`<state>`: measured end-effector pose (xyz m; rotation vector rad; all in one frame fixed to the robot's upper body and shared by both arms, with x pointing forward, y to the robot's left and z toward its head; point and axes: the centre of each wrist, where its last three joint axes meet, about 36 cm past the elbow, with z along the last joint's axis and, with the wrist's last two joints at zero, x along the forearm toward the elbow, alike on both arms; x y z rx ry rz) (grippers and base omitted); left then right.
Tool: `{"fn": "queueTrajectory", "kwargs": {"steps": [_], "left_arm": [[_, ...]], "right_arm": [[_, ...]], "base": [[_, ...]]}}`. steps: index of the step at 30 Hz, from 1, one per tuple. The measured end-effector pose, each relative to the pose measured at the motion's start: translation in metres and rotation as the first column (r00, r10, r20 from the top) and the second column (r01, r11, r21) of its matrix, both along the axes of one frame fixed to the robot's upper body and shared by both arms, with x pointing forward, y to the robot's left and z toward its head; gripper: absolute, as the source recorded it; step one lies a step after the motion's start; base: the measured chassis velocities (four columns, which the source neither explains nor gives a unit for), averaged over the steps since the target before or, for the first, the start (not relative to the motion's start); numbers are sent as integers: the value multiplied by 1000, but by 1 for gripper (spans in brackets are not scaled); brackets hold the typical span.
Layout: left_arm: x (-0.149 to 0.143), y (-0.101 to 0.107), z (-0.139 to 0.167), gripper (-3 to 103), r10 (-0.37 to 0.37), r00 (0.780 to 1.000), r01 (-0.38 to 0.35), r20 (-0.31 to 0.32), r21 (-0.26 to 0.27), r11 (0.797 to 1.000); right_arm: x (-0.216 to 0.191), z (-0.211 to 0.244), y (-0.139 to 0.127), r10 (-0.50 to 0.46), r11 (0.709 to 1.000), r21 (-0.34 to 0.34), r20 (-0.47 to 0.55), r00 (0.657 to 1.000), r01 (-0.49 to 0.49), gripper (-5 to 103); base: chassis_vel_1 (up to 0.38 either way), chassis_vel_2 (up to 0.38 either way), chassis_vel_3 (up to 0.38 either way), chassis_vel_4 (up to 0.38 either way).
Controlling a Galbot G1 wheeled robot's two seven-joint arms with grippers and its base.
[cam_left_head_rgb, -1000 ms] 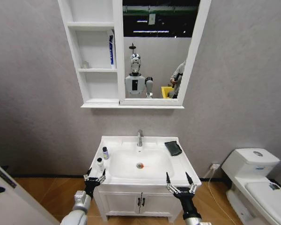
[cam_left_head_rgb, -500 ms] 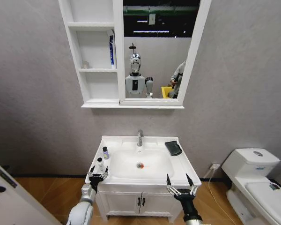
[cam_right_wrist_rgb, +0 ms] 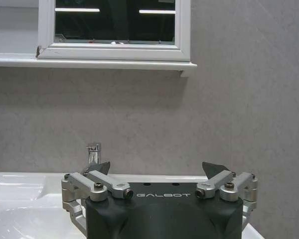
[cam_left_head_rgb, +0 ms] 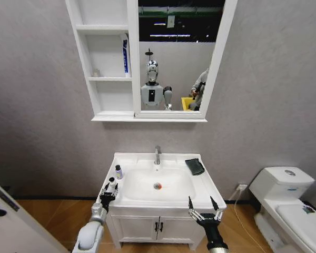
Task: Move facial cleanser and shampoo from washbasin to cabinet, then wipe washbasin with towel.
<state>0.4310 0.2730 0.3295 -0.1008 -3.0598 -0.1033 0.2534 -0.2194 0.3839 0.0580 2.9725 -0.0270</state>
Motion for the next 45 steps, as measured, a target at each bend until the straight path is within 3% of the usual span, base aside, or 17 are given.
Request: {"fn": "queueTrajectory", "kwargs": {"steps": [1,5,13,17,25,29,35,40,45], "left_arm": [[-2,-2,0,34,-1,1000,1,1,-1,1000],[-4,-3,-2,29,-3,1000,3,5,2,1000],[-7,7,14,29,-17,999,16,39,35,999],[-13,26,58,29,-44,996,38,78,74,997],[-16,44,144,29,-101,987,97,124,40,994],[-12,47,167,29,-112,983,109,142,31,994],[11,51,220,29,-151,972,145,178,47,988],[31,51,241,29,-159,972,157,175,28,987],[66,61,291,29,-185,971,184,152,23,983]], "right_arm": [[1,1,-1,-4,1000,-3,5,1000,4,100],[4,4,-3,-10,1000,-4,15,1000,10,100],[5,6,-3,-35,999,-12,23,999,35,100],[7,9,-6,-45,999,-16,34,998,46,100],[8,9,-4,-40,999,-13,34,999,40,100],[8,9,-4,-39,999,-12,33,999,40,100],[7,4,1,-40,999,-9,21,999,40,100],[5,1,4,-39,999,-6,18,999,39,100],[4,-3,1,-43,999,-10,18,999,44,100]], "base": [[0,0,0,0],[0,0,0,0],[0,0,0,0],[0,0,0,0],[0,0,0,0],[0,0,0,0],[0,0,0,0],[0,0,0,0],[0,0,0,0]]}}
